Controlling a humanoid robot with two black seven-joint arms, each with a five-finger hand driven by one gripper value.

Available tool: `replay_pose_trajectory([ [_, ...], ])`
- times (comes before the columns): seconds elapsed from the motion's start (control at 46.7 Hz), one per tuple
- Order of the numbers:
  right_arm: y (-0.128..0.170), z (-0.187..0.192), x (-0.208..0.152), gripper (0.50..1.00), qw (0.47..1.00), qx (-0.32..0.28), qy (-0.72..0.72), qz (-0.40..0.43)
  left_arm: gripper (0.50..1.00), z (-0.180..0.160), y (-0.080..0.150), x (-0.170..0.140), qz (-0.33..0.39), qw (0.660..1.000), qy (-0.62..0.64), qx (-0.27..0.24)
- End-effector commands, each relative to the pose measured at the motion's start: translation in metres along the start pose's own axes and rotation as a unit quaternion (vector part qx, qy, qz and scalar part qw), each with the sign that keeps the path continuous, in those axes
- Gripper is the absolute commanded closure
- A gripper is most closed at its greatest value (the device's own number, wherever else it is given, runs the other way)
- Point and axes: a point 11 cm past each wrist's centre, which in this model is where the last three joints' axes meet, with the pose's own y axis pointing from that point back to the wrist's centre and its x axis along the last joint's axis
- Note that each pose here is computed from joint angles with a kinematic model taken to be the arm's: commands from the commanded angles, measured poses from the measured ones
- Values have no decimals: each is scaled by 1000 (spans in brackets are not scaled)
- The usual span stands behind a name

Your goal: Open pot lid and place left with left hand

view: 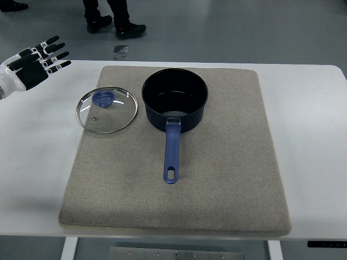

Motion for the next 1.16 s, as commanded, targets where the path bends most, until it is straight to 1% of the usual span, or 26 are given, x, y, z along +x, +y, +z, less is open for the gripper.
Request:
replay_pose_trajectory([
  [0.0, 0, 0, 0, 585, 1000, 0, 0, 0, 508, -2, -1, -1, -1, 1000, 2, 1],
  [0.064, 0, 0, 0, 585, 1000, 0, 1, 0, 508, -2, -2, -2, -4, 1000, 4, -1],
  [0.171, 0, 0, 0, 585, 1000, 0, 0, 0, 508, -15, -14, -13, -18, 1000, 16, 4],
  [0.364, 0, 0, 0, 585, 1000, 0, 0, 0, 508, -20, -28, -30, -39, 999, 21, 6],
  [0.514, 0, 0, 0, 585, 1000, 0, 0, 0, 508, -20, -32, -35, -45, 999, 22, 5],
  [0.6, 0, 0, 0, 585, 1000, 0, 1, 0, 508, -26, -37, -40, -51, 998, 26, 8],
  [1.135, 0, 0, 0, 585, 1000, 0, -1, 1, 508, -22, -40, -45, -56, 998, 21, 6],
])
